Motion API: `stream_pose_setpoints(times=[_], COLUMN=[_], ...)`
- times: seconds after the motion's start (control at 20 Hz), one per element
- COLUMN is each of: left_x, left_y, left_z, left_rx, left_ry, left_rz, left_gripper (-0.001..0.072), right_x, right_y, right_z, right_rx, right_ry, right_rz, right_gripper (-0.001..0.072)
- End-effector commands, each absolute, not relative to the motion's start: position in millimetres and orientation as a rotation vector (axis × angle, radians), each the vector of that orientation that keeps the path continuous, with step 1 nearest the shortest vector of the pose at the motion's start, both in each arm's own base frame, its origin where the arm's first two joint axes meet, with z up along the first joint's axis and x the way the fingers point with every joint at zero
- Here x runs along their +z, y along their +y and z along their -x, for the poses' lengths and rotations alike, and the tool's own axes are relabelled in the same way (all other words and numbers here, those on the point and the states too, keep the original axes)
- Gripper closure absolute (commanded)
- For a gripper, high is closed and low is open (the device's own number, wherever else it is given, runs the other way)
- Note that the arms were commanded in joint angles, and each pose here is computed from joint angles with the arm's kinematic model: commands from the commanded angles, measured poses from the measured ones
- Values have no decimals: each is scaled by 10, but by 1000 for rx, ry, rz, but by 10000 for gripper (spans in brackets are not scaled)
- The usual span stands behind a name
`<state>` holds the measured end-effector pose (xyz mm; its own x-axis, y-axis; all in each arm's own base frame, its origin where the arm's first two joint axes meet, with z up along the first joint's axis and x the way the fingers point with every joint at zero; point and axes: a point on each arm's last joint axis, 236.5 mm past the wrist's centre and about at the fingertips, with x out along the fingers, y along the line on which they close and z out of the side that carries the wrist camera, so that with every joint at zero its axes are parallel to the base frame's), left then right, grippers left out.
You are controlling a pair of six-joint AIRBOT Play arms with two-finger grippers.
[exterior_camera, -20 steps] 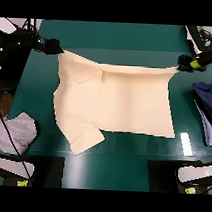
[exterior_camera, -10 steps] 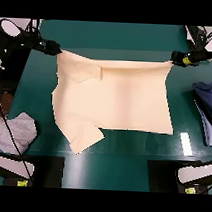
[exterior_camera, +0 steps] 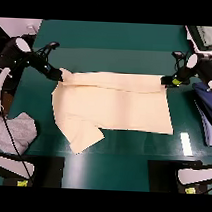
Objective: Fold the shirts.
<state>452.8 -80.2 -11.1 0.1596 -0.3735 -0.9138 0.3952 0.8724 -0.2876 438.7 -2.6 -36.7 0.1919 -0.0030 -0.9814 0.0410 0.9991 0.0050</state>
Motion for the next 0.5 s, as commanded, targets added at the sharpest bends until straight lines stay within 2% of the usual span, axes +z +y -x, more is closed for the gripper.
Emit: stream_pose_setpoints(times=[0.0, 0.05, 0.1, 0.15, 0.2, 0.3, 0.45], left_x=[-302, -302, -299, -304, -296, -217, -76], left_y=[-790, -780, -774, -740, -680, -490, -324], left_z=[-4356, -4354, -4328, -4266, -4172, -3988, -3721], left_rx=[-530, -503, -486, -464, -454, -400, -308], left_ry=[1376, 1387, 1405, 1441, 1488, 1566, 1547], left_rz=[17, 43, 63, 70, 61, 77, 161], left_gripper=[680, 509, 216, 173, 223, 220, 220], right_x=[-591, -605, -595, -562, -484, -253, 76], right_y=[104, 120, 128, 124, 71, -65, -270], right_z=[-4156, -4132, -4121, -4097, -4043, -3897, -3554], right_rx=[-4, 1, 4, 4, -4, -9, -43], right_ry=[1450, 1459, 1464, 1470, 1487, 1504, 1493], right_rz=[-69, -92, -117, -130, -135, -140, -172], right_gripper=[695, 675, 496, 338, 320, 320, 320])
